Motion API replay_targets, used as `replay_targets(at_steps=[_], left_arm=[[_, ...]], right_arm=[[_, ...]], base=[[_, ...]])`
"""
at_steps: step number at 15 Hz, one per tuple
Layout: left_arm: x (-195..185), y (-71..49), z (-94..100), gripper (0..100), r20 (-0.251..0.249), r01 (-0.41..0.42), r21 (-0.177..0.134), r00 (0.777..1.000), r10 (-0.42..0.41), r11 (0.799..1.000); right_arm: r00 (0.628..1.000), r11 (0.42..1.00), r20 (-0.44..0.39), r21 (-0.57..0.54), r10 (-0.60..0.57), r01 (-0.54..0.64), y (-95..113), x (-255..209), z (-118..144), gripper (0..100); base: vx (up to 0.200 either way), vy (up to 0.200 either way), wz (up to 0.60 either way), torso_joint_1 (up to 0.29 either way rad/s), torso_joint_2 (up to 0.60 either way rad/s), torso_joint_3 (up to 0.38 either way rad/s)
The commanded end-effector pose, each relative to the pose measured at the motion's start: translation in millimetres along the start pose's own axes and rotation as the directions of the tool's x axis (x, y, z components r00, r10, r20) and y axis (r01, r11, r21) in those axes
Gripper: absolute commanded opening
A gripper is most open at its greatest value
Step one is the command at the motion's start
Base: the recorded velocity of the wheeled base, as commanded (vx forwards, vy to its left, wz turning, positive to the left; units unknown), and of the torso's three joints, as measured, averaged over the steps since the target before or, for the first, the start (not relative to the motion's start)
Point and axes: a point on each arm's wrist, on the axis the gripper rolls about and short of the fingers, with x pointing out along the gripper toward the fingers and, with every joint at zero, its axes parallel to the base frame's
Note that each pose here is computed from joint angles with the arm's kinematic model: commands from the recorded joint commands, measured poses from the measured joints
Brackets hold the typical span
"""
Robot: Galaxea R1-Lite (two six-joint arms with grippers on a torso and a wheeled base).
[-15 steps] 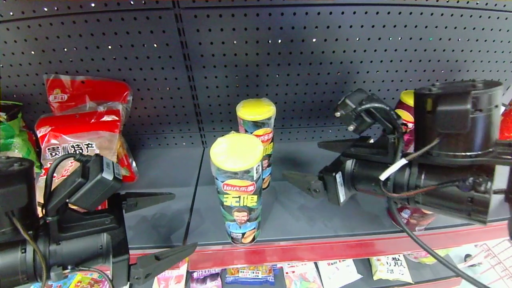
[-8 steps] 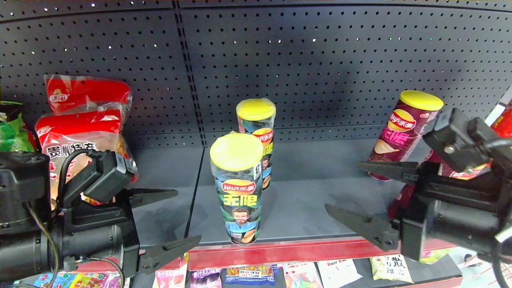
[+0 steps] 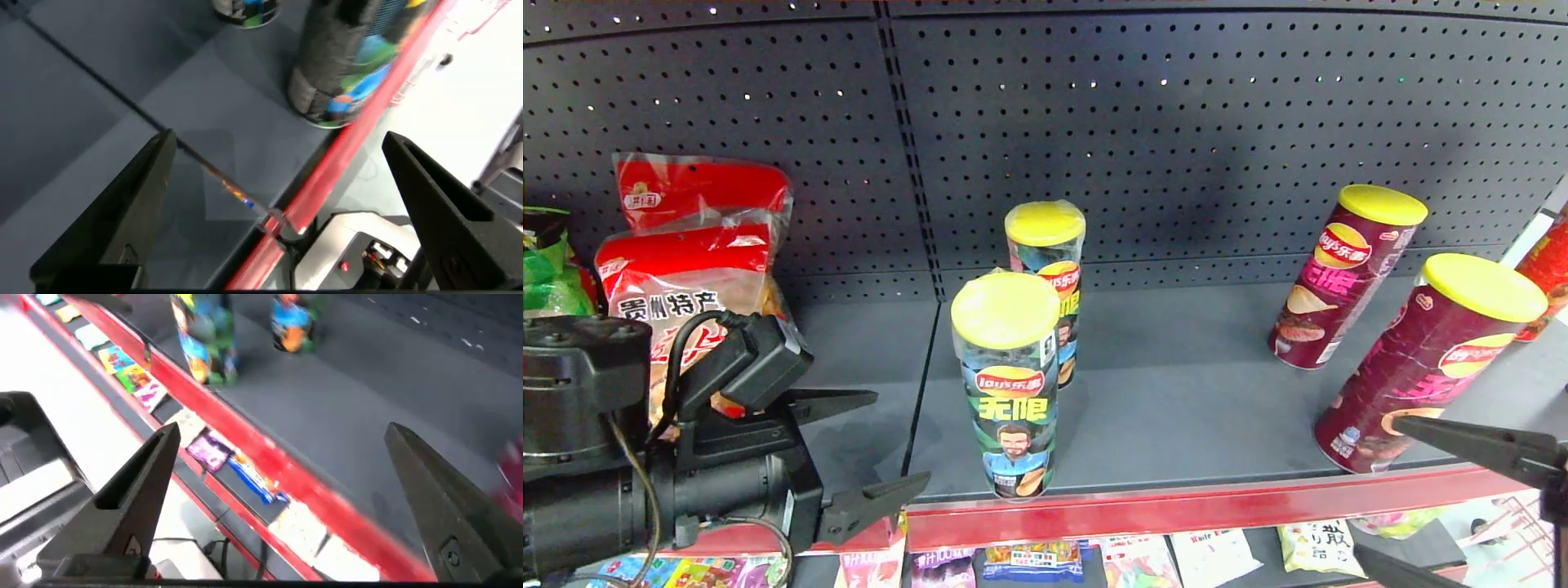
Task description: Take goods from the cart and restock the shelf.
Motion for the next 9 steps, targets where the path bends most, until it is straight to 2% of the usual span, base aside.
replay_targets(at_steps=[1,3,5,7,9], left_arm=[[5,3.1,-0.3,100,-0.013,-0.008,-0.007,1.0,0.008,1.0],[5,4.8,-1.1,100,-0.02,-0.024,-0.011,1.0,0.023,1.0],[5,4.6,-2.8,100,-0.027,-0.025,-0.014,0.999,0.025,1.0],[10,6.7,-4.9,100,-0.046,-0.026,-0.022,0.999,0.025,0.999],[22,12.1,-7.7,100,-0.085,-0.044,-0.033,0.996,0.041,0.998]], right_arm=[[0.99,0.991,0.054,0.026,-0.129,0.128,-5,-43,-27,100],[0.968,0.967,0.01,0.052,-0.251,0.25,-5,-68,-42,100],[0.919,0.915,-0.047,0.09,-0.391,0.394,0,-88,-51,100],[0.792,0.781,-0.127,0.133,-0.598,0.61,14,-104,-62,100],[0.682,0.666,-0.132,0.152,-0.719,0.731,25,-106,-72,100]], base=[[0.0,0.0,0.0,0.0,0.0,0.0],[0.0,0.0,0.0,0.0,0.0,0.0],[0.0,0.0,0.0,0.0,0.0,0.0],[0.0,0.0,0.0,0.0,0.0,0.0],[0.0,0.0,0.0,0.0,0.0,0.0]])
